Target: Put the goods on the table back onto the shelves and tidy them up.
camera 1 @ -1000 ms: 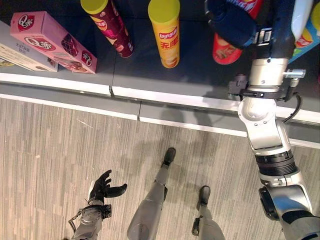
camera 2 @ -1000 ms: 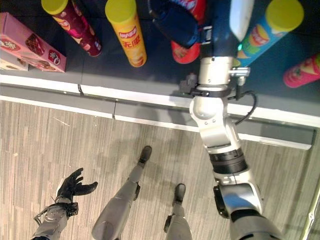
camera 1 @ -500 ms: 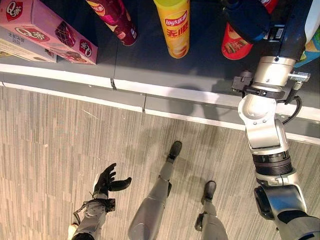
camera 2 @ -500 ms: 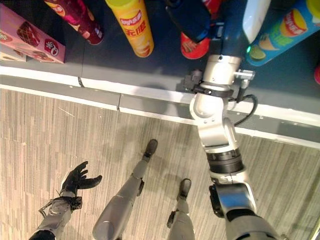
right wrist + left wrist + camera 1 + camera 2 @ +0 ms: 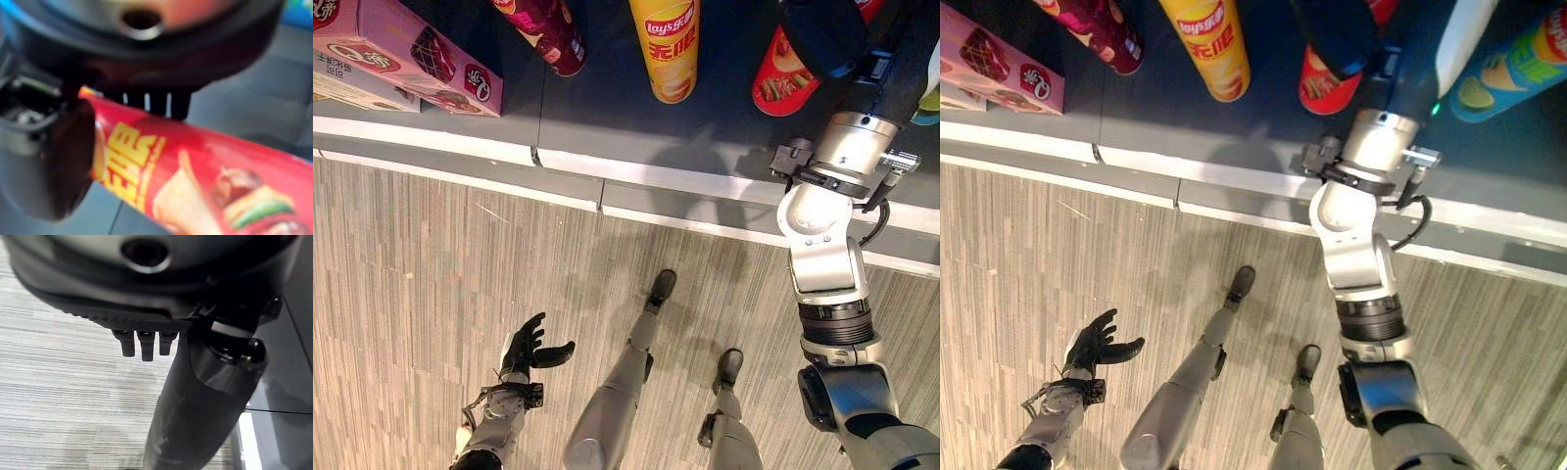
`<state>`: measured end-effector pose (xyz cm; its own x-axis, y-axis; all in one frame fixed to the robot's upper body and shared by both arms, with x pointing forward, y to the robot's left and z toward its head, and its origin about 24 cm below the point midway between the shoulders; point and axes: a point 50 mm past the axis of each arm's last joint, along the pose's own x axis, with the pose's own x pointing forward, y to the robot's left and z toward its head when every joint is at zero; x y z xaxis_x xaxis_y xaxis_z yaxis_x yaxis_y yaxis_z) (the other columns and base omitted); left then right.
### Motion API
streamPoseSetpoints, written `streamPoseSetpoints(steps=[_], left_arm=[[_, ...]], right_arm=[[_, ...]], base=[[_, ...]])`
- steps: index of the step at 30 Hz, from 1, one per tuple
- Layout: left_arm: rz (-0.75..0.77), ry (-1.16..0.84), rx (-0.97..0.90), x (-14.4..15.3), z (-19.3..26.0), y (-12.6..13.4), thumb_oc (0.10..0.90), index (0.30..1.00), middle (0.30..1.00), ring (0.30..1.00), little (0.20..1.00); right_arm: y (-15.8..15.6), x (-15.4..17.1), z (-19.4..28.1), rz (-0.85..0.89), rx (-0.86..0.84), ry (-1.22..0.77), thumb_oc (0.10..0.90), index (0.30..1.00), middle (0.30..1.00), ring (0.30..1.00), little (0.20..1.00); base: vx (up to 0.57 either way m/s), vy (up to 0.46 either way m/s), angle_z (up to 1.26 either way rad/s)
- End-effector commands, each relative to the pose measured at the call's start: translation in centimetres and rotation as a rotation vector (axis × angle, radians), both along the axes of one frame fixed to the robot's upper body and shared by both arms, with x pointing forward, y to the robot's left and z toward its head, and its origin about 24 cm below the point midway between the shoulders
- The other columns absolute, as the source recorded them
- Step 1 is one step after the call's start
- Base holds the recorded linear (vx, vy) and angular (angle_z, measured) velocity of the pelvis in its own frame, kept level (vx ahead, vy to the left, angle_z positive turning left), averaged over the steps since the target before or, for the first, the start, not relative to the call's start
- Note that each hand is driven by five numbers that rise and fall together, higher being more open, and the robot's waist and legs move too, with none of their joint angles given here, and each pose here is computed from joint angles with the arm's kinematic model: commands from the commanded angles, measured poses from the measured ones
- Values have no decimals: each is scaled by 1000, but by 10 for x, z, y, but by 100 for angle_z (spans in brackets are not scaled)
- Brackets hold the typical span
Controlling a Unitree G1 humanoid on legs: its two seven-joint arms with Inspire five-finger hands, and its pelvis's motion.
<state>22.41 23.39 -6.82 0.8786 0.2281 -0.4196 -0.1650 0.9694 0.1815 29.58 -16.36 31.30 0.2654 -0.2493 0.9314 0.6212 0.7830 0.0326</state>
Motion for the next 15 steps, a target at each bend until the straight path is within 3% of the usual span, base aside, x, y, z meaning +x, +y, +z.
streamPoseSetpoints(steps=[1, 15], left_arm=[[89, -1, 73, -18, 0, 25, 800, 900, 900, 900, 900], [120, -64, 81, -11, 10, 27, 800, 900, 900, 900, 900]], right_arm=[[3, -34, 27, 9, -33, -271, 400, 300, 300, 300, 300], [6, -47, 32, -61, -69, -369, 400, 300, 300, 300, 300]], base=[[0, 0, 0], [-25, 9, -1]])
